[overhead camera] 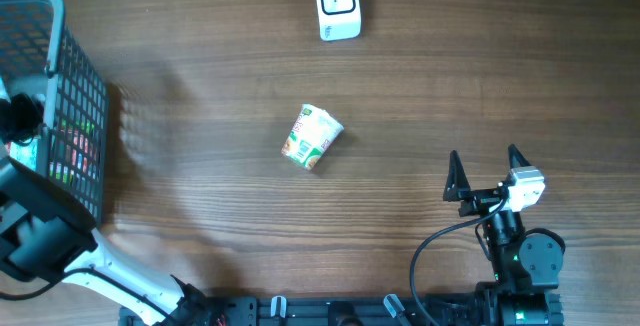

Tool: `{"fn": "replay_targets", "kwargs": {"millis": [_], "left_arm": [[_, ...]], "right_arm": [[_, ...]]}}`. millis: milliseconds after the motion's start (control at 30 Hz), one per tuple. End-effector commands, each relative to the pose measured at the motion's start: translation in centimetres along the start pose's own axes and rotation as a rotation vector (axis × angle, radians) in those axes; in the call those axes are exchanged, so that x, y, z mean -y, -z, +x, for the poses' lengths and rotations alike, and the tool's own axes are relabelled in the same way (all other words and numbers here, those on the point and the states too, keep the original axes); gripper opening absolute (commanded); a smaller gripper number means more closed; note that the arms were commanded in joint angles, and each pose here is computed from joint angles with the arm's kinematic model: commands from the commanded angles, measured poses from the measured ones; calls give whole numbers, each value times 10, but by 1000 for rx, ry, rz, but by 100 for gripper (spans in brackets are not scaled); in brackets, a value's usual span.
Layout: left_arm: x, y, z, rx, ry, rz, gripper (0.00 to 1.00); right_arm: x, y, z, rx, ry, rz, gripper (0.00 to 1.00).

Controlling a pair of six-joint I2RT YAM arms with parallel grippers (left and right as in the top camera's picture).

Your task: Scan the item barcode

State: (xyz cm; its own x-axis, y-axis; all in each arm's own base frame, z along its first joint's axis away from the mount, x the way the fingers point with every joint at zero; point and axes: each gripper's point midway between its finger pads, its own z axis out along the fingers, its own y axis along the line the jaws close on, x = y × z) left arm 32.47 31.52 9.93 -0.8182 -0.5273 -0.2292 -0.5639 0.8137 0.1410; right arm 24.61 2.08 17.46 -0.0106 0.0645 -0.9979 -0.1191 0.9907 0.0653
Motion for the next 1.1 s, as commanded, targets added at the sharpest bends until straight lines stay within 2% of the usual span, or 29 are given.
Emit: {"fn": "replay_targets", "kwargs": {"millis": [0,67,167,567,767,800,867,900,967,1067], "left_arm": [[7,-16,15,-45,-87,32,100],[22,-26,26,-61,-171,115,100],[29,-33,37,-86,-218,145,100],[33,-63,60,-112,-221,144,100],[39,-89,84,-130,-222,145,100],[40,-91,86,-130,-222,145,96],[40,-94,88,-127,-217,144,80],[40,-95,86,-120,-187,139,79],[36,-97,74,-78,-37,120,86],[33,-98,59,-26,114,110,89]], "right_arm": [[-2,0,-2,8,11,-14,99],[-2,0,-2,8,11,-14,100],[-2,0,-2,8,11,-14,100],[-2,0,-2,8,12,-14,100],[-2,0,-2,8,11,-14,100],[-2,0,-2,8,11,-14,100],[-2,0,-2,8,11,-14,100],[-2,0,-2,8,11,-14,100],[-2,0,-2,8,11,-14,100],[-2,0,-2,8,11,-14,100]]}}
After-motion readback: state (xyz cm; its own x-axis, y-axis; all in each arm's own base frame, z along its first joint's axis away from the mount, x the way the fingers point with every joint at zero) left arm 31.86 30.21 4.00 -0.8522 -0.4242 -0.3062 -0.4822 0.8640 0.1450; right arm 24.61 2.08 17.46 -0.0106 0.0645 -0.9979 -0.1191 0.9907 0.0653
